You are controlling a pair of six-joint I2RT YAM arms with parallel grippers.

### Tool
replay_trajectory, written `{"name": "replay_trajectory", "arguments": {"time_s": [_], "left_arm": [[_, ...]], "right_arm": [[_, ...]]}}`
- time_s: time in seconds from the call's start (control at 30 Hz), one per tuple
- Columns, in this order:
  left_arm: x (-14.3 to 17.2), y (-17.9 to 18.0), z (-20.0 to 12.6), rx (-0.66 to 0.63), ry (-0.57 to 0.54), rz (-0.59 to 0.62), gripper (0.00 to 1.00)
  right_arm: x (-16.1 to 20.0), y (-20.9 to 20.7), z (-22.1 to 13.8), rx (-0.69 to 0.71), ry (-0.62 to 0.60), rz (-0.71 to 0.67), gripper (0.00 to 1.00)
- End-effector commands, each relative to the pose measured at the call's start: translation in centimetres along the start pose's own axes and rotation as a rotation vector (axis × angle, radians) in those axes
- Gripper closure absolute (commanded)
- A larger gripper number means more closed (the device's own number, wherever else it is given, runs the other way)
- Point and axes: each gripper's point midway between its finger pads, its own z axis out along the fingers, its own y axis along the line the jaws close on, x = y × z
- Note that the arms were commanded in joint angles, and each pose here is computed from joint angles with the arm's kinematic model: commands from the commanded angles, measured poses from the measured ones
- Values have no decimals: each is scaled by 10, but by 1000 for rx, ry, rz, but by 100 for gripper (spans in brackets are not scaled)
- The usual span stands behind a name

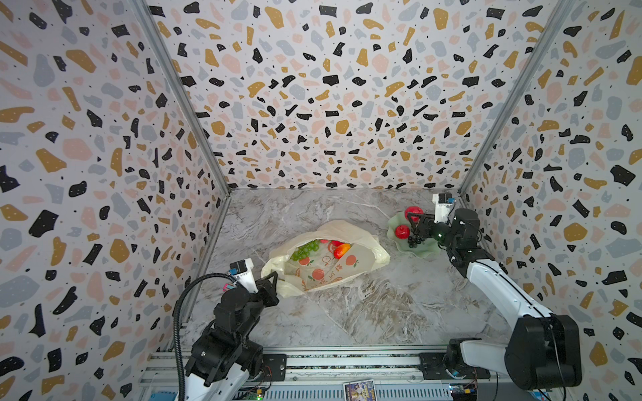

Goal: Take fruits out of the plastic bag
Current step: Place the fake fruit on the plate.

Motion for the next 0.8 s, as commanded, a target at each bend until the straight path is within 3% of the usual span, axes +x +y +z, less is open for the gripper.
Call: {"name": "replay_trajectory", "arguments": {"time_s": [0.0,0.23,0.77], "left_arm": [[-2,-4,1,25,-17,2,100],[-3,-4,1,27,-19,0,100],[-3,-5,0,31,-26,1,100]], "right_arm": [[3,-12,-1,-56,-8,106,63],[36,-55,11,38,85,161,62],[60,-71,9,117,128,179,57]]}}
